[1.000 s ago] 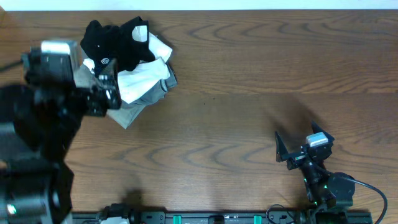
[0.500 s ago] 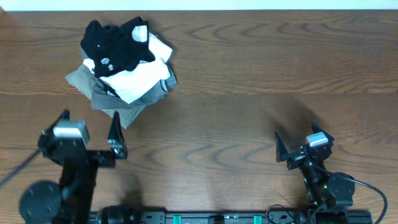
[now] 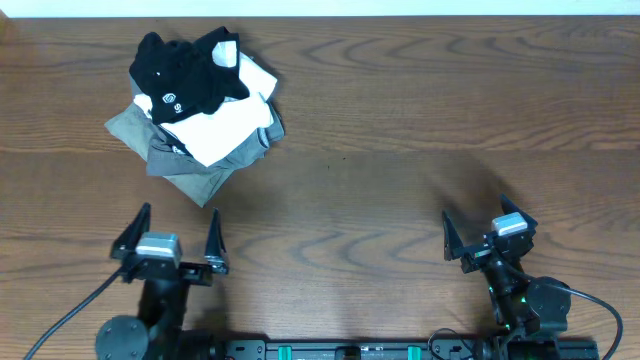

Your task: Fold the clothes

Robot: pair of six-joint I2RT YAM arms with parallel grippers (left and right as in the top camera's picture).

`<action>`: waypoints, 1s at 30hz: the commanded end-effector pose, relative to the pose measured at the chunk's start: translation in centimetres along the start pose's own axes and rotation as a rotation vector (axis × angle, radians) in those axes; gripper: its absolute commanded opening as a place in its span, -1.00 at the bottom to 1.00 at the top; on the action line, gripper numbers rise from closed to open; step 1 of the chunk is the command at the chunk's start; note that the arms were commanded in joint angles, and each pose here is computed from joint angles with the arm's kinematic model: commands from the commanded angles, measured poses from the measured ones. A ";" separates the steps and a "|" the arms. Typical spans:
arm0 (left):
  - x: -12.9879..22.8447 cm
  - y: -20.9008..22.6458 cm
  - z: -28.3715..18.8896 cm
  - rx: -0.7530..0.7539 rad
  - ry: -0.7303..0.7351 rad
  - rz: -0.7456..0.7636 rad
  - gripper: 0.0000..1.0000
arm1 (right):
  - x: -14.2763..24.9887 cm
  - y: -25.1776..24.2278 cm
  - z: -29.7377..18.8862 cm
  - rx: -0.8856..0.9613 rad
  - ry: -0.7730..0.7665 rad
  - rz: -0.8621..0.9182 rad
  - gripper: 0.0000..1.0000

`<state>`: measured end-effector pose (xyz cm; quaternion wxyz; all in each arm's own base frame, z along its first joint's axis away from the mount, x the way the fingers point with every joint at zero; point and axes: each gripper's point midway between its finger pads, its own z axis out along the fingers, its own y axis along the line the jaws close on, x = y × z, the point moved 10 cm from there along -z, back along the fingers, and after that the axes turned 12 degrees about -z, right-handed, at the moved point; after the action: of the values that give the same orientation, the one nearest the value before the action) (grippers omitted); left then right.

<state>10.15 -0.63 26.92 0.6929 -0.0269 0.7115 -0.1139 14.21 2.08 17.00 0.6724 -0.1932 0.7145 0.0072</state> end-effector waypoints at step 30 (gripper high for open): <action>10.9 1.9 4.3 0.060 0.158 0.043 0.96 | 0.1 0.2 0.0 -0.011 -0.002 0.012 0.98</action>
<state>14.10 -1.43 16.84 0.6471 0.0132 0.7520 -0.1246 14.21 2.08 16.96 0.6723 -0.1932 0.7146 0.0072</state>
